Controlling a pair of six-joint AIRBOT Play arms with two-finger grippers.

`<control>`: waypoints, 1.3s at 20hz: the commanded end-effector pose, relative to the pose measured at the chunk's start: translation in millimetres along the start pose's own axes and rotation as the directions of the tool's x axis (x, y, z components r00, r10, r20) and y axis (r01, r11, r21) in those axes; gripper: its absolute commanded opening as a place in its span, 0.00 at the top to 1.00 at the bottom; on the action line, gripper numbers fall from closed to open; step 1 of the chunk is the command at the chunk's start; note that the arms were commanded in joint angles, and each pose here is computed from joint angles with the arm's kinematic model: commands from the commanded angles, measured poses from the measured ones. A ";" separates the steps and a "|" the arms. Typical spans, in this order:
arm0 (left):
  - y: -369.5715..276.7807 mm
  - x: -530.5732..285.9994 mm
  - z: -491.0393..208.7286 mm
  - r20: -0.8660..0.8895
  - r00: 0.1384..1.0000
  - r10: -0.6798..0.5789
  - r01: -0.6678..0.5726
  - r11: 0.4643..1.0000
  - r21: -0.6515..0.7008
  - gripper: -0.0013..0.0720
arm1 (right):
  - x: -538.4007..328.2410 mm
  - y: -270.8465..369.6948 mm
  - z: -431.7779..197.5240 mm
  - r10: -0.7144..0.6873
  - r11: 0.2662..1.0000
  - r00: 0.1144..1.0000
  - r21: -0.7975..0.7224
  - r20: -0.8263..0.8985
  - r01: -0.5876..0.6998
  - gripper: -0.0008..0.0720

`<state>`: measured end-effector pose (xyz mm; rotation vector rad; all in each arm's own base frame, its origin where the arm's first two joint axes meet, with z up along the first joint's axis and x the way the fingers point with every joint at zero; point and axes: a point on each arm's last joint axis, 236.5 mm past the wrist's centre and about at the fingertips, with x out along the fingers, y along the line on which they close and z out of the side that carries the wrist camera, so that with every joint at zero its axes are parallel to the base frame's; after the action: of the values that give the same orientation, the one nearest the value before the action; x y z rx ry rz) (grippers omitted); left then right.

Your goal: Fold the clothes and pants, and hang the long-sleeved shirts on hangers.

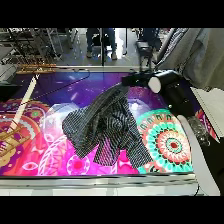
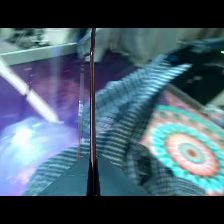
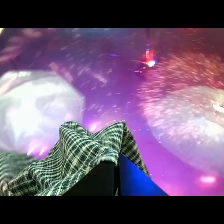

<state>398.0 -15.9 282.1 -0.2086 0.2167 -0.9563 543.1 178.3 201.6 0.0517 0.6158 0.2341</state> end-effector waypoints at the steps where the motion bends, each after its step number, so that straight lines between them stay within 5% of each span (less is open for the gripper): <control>1: -57.8 8.3 -0.9 -0.001 0.968 -0.251 0.251 0.967 0.034 0.97 | 10.5 -60.9 6.8 -0.075 0.971 0.997 0.227 0.016 0.069 0.96; 9: -73.8 52.6 -54.1 -0.224 0.926 -0.305 0.313 0.950 0.000 0.97 | 6.4 -59.7 18.2 -0.066 0.975 0.996 0.216 0.056 0.052 0.96; 17: -10.0 113.8 -41.2 -0.104 0.991 -0.084 0.085 0.996 0.008 0.97 | 6.8 -18.7 12.7 -0.008 0.991 0.999 0.134 0.046 0.002 0.95; 26: -28.0 113.5 -47.6 -0.131 0.979 -0.156 0.158 0.987 0.000 0.97 | 6.9 -16.5 12.5 -0.004 0.991 0.999 0.133 0.046 -0.002 0.95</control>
<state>428.1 -127.2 234.0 -0.1547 0.3167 -1.1200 559.5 163.4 205.1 0.1848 0.5861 0.1875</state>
